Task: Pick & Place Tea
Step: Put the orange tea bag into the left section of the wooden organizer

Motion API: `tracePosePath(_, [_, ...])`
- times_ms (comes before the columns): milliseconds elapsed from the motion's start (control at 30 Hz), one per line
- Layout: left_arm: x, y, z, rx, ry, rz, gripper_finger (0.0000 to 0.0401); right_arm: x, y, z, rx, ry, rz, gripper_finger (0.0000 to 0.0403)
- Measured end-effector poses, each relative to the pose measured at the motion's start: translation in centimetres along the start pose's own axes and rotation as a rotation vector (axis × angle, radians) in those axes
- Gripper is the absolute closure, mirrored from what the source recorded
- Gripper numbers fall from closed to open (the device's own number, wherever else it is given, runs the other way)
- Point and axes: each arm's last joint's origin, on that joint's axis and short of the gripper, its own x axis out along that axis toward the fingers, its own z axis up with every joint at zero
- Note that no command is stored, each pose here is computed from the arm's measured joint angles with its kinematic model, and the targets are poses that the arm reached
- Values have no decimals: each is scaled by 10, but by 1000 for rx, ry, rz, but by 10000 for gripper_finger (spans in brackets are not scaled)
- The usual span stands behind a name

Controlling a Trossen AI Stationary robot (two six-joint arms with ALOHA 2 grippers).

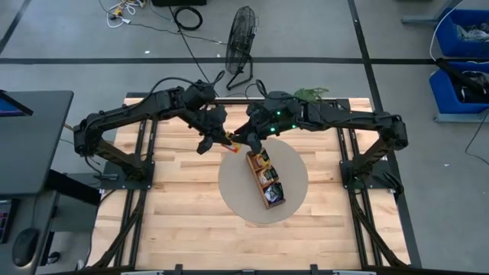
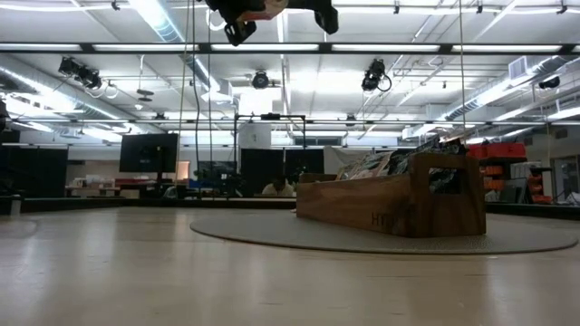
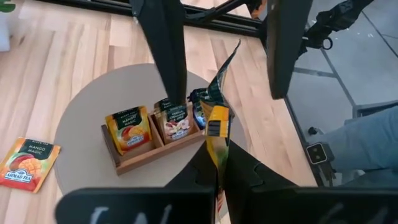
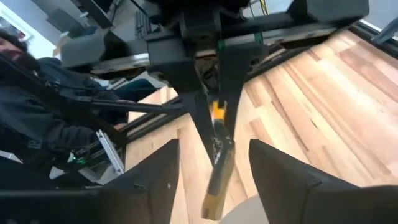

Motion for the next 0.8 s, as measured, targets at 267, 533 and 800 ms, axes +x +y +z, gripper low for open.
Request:
tracePosePath(267, [0, 0, 0, -6, 1, -2, 390, 4, -2, -2, 3, 19, 15, 298])
tracePosePath(533, [0, 0, 0, -21, 3, 1, 379, 5, -3, -2, 3, 19, -2, 393])
tracePosePath(800, [-11, 6, 4, -69, -56, 57, 280, -22, 0, 3, 33, -28, -103, 401])
